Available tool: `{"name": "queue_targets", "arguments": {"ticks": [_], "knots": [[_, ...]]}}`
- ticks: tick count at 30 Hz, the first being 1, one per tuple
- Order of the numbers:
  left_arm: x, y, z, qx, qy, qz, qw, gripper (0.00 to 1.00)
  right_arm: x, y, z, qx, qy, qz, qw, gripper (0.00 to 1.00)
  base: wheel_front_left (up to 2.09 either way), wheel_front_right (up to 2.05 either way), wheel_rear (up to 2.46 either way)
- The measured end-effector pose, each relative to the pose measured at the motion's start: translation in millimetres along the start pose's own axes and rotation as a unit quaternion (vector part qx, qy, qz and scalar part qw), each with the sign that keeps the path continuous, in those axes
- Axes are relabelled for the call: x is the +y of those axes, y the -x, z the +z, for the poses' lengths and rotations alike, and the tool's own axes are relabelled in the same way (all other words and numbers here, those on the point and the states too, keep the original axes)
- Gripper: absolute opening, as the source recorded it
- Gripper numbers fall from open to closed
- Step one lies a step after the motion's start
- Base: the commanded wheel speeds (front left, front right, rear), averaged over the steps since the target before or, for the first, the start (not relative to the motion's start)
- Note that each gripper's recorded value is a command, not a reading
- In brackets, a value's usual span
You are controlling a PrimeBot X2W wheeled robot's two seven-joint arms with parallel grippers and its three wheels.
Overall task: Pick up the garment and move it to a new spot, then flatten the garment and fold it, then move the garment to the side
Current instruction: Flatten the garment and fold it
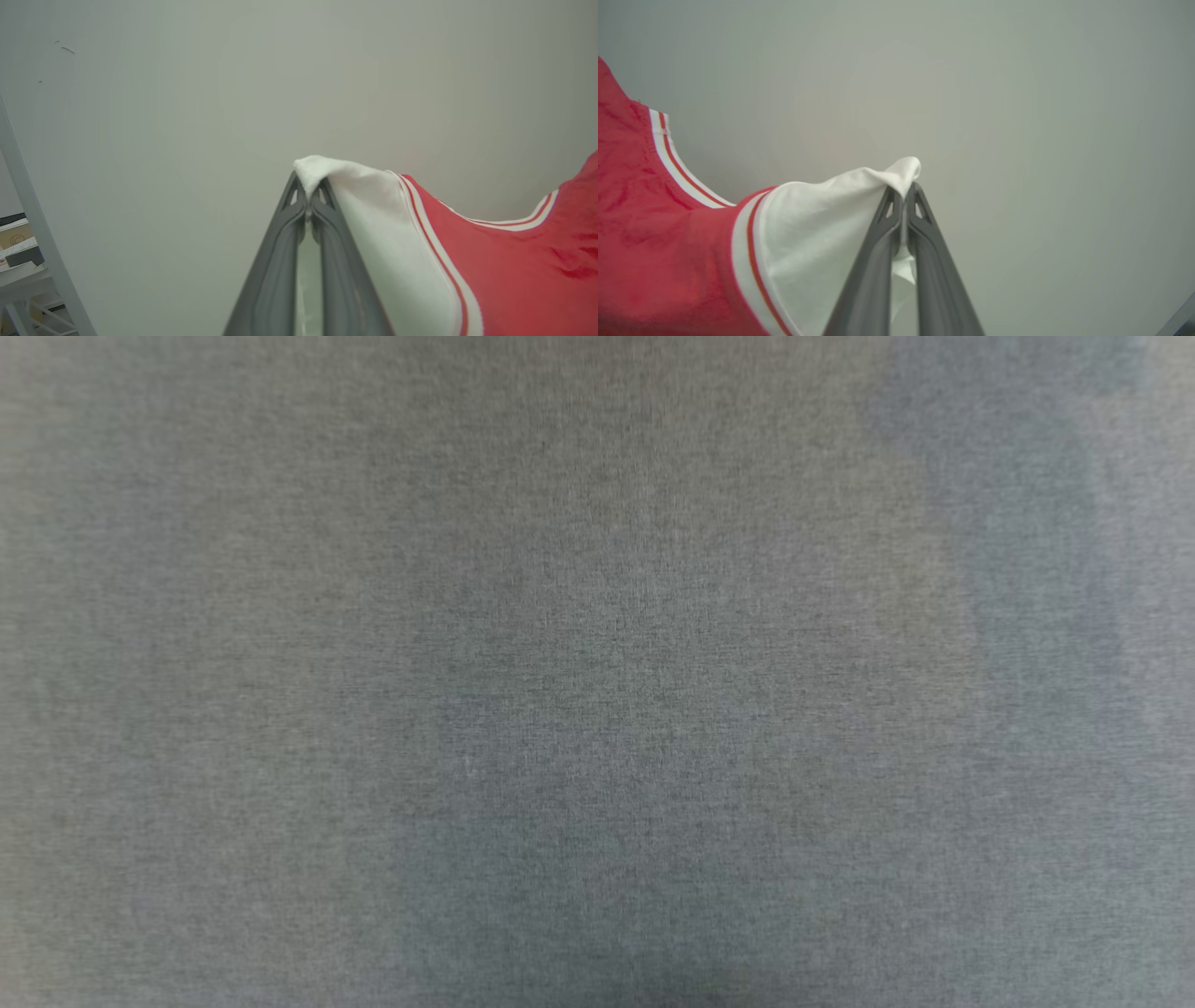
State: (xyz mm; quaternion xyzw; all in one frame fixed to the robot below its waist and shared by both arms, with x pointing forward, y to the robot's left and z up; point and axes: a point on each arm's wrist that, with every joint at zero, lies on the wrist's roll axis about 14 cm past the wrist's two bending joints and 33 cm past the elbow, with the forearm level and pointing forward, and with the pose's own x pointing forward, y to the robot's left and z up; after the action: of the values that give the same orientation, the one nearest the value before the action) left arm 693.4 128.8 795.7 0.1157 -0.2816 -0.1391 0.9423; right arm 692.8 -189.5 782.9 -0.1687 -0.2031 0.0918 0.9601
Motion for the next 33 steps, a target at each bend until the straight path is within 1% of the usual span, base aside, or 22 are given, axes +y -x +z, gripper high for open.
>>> {"name": "queue_targets", "arguments": {"ticks": [4,7,11,14,20,21,25,33], "knots": [[-10.9,-2.6,-37.4,0.017,0.009,-0.005,1.0,0.0,23.3,-9.0,-41.0,0.016,-0.012,0.016,1.0,0.0,0.0,0.0,0.0],[-14.7,0.5,-66.8,0.037,0.025,-0.003,0.999,0.0,38.9,-9.3,-72.1,0.028,-0.024,0.026,0.999,0.0,0.0,0.0,0.0],[-23.9,11.8,-97.2,0.053,0.052,-0.002,0.997,0.0,56.1,2.2,-115.9,0.055,-0.049,0.033,0.997,0.0,0.0,0.0,0.0],[-33.5,30.2,-120.3,0.075,0.056,-0.009,0.996,0.0,70.2,15.9,-137.3,0.075,-0.06,0.043,0.994,0.0,0.0,0.0,0.0],[-46.3,60.4,-125.0,0.08,0.086,-0.008,0.993,0.0,91.0,40.6,-144.6,0.09,-0.089,0.059,0.99,0.0,0.0,0.0,0.0],[-52.2,83.0,-127.6,0.089,0.096,-0.006,0.991,0.0,97.9,57.9,-147.5,0.1,-0.098,0.066,0.988,0.0,0.0,0.0,0.0],[-59.1,119.8,-128.4,0.105,0.117,0.003,0.988,0.0,104.9,83.8,-139.6,0.093,-0.113,0.077,0.986,0.0,0.0,0.0,0.0],[-67.8,205.5,-128.7,0.156,0.163,0.042,0.973,0.0,122.9,172.0,-158.0,0.143,-0.149,0.089,0.974,0.0,0.0,0.0,0.0]]}}
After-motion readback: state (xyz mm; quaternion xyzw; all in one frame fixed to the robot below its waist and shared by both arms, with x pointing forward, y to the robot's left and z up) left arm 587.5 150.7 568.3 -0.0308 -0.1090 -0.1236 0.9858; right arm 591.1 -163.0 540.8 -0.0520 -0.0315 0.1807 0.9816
